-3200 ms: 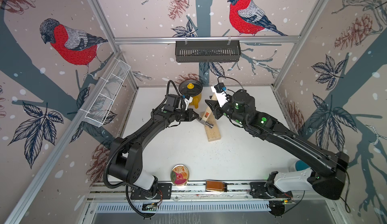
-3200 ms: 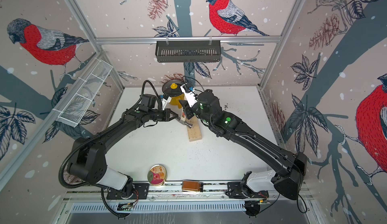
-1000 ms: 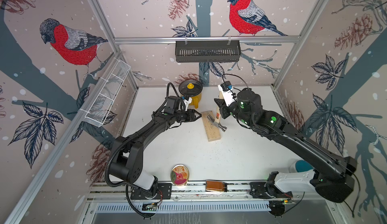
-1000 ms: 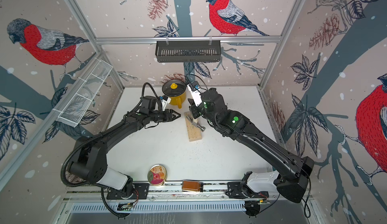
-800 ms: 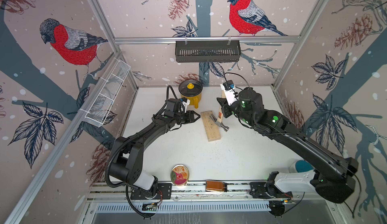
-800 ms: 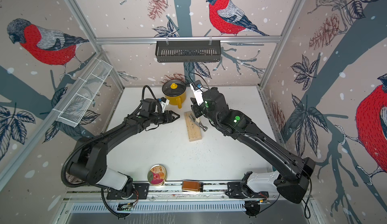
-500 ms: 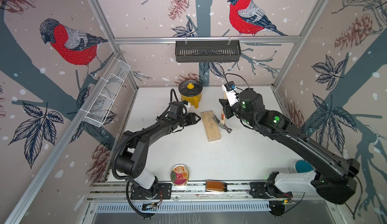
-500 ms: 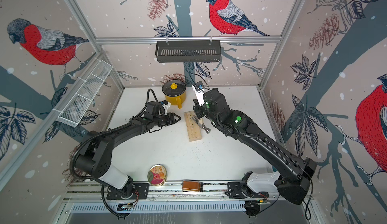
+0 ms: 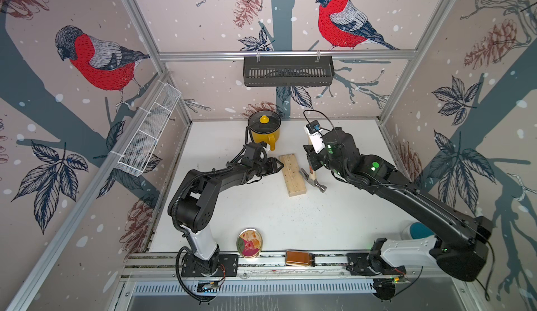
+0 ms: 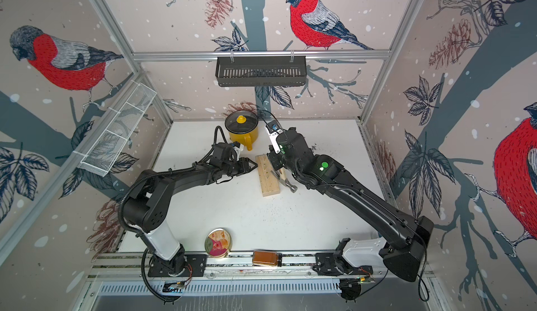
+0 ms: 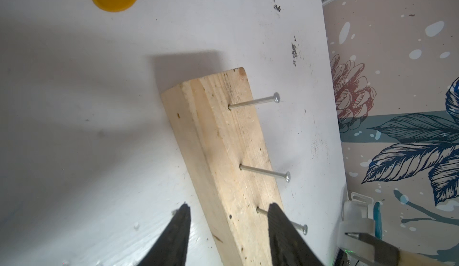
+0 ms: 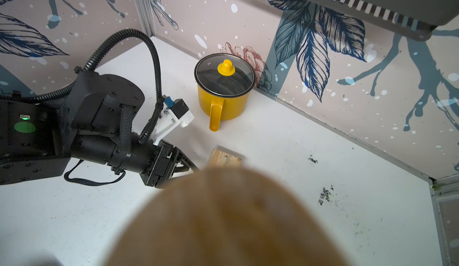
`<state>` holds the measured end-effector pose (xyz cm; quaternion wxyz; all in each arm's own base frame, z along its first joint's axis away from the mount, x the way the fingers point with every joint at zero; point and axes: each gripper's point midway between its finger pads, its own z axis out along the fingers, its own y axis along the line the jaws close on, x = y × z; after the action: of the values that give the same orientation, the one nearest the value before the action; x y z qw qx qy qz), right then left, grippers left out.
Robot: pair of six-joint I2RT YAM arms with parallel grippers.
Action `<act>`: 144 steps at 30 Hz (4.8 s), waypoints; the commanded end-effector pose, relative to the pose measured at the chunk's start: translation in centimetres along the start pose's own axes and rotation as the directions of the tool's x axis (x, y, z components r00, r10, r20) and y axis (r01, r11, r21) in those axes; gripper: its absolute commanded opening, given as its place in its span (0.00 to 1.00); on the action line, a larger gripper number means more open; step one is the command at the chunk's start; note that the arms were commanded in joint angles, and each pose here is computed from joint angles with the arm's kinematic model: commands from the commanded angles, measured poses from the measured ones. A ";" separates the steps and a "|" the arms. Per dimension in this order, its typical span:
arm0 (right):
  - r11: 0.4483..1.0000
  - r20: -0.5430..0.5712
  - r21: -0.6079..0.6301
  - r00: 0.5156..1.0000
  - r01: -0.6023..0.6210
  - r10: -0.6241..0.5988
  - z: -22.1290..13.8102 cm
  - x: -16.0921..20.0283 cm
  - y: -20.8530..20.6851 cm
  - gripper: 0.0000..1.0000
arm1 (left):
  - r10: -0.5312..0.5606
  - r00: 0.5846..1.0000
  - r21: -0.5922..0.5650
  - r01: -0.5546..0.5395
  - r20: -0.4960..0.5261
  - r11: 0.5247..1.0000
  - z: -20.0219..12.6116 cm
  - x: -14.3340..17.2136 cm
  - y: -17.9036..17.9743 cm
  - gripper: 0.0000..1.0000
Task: Use a claw hammer to pull out a nail
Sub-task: Remove the nail from the mounting plate.
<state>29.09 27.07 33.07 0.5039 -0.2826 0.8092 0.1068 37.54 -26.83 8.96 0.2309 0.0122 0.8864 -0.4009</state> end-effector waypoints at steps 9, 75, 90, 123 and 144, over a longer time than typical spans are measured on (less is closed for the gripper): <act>1.000 0.011 -0.009 1.000 -0.010 0.010 1.3 0.1 0.7 0.00 | 0.025 1.000 0.021 -0.025 -0.010 0.999 1.5 0.3 -0.2 0.49; 0.995 0.060 -0.093 0.997 -0.047 0.053 4.6 -0.7 0.0 0.00 | 0.020 0.997 -0.072 -0.026 -0.075 0.997 3.5 2.6 2.9 0.32; 0.991 0.135 -0.125 0.989 -0.038 0.055 4.0 -1.3 0.1 0.00 | 0.006 0.998 -0.150 -0.015 -0.066 0.989 2.7 1.7 5.1 0.34; 0.990 0.283 -0.118 0.952 -0.083 0.114 1.6 -0.1 -1.1 0.00 | 0.004 0.994 -0.176 -0.023 -0.107 0.984 3.0 3.4 5.9 0.34; 0.979 0.303 -0.161 0.937 -0.128 0.173 0.9 2.3 -0.7 0.00 | -0.007 0.993 -0.171 -0.013 -0.117 0.985 2.9 3.9 6.0 0.33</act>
<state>29.64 25.81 29.28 0.5816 -0.2477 0.7443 0.2154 38.46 -27.21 4.52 0.2302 0.0373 0.8992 -0.3702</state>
